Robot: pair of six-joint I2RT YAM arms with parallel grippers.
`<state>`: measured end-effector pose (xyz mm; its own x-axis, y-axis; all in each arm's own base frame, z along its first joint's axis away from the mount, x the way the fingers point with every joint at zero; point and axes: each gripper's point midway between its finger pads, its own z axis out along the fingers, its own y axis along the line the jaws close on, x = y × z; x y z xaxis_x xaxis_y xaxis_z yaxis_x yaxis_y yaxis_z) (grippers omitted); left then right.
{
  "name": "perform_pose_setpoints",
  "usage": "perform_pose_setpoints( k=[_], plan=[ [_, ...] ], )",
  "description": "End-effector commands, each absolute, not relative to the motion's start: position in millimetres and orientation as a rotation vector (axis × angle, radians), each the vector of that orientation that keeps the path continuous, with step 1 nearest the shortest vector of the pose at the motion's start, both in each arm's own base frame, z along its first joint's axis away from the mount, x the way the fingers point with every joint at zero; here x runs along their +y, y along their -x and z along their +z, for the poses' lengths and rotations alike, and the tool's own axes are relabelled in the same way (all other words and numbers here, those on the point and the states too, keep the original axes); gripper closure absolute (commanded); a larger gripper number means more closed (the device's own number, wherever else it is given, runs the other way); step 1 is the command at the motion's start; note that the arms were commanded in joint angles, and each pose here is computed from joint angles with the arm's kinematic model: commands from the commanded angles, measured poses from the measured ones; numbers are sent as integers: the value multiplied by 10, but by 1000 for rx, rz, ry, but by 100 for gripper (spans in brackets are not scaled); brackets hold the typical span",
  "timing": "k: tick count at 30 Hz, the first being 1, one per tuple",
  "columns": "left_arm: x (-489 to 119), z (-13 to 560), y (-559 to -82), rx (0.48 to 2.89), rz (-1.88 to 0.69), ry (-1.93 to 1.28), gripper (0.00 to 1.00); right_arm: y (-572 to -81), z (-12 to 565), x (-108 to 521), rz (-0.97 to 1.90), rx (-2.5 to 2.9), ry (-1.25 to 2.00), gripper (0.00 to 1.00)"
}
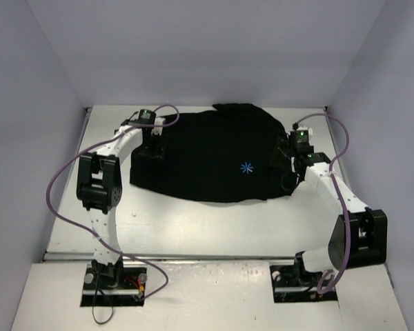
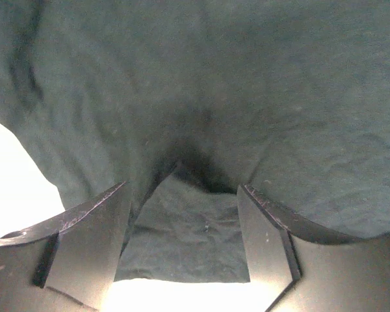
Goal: Fold and stack the t-shirts
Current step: Grap the side of the flattened tshirt closest away from the robot with both arms
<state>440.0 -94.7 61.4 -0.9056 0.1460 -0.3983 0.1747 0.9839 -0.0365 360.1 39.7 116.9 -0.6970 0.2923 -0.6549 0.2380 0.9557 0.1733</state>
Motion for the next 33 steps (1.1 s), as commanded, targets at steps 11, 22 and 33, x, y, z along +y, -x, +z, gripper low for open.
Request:
perform_pose_setpoints(
  k=[11,22,33],
  plan=[
    [-1017,851,-4623,2670,-228,-239,42,-3576,1307,395,127,2308,-359,39],
    [-788,981,-4570,2623,-11,333,44,-3552,1277,389,124,2314,-365,39],
    [-1094,1211,-4690,2492,-298,-632,38,-3482,1285,447,164,2319,-325,39]
  ],
)
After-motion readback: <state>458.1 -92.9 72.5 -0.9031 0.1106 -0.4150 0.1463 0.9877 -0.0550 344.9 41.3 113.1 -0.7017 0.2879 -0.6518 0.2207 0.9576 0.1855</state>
